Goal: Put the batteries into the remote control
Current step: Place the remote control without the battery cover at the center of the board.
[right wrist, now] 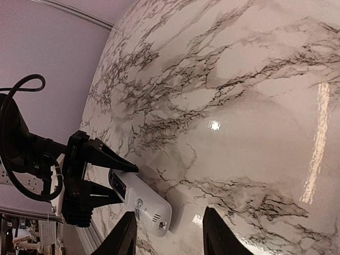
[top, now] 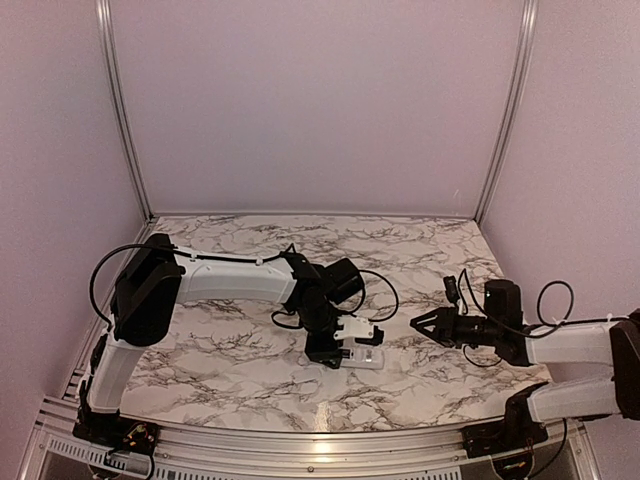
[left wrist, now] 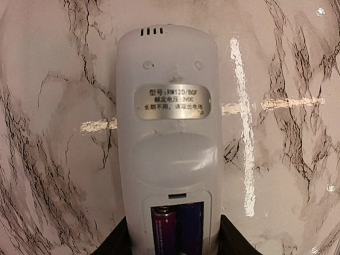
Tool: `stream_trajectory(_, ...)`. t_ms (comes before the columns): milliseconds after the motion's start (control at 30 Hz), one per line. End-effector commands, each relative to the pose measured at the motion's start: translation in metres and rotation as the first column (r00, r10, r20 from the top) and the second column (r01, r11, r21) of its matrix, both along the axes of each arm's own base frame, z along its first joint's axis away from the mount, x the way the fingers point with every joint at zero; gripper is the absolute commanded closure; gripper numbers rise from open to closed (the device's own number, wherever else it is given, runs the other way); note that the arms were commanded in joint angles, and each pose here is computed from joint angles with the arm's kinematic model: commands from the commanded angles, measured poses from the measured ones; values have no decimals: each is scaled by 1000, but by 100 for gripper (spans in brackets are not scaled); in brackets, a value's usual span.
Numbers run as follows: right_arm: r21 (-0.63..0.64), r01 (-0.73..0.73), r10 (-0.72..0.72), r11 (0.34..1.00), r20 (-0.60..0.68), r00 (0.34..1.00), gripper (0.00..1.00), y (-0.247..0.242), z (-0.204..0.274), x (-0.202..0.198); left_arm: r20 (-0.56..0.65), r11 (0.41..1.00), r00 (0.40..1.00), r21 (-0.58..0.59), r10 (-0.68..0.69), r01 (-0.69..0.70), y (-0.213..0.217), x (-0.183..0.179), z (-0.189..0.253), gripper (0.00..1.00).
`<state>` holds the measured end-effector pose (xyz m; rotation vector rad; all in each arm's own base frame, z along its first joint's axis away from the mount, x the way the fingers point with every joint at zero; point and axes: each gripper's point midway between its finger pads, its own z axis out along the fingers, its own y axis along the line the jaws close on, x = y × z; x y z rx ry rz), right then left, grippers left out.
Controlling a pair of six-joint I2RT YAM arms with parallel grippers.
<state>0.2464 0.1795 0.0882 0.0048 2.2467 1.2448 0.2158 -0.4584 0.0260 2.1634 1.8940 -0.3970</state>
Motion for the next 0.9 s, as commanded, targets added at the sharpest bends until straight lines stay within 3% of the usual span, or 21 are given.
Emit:
stream_trajectory(0, 22, -30, 30, 999, 17, 999, 60, 5, 3, -1, 6, 999, 1000, 31, -17, 17, 2, 2, -8, 55)
stream_trajectory(200, 9, -73, 72, 997, 2, 997, 60, 15, -5, -3, 27, 999, 1000, 45, -13, 11, 5, 7, -10, 40)
stream_trajectory(467, -32, -150, 150, 988, 14, 989, 59, 32, -11, 3, 46, 1000, 998, -4, 29, -29, 3, 19, 14, 30)
stream_trajectory(633, -70, -182, 182, 981, 0, 983, 58, 39, -23, 12, 70, 980, 986, -142, 154, -143, 15, 35, 59, 18)
stream_trajectory(867, -61, -269, 269, 961, -17, 963, 54, 63, -33, 12, 95, 881, 910, -306, 405, -360, 57, 46, 79, 13)
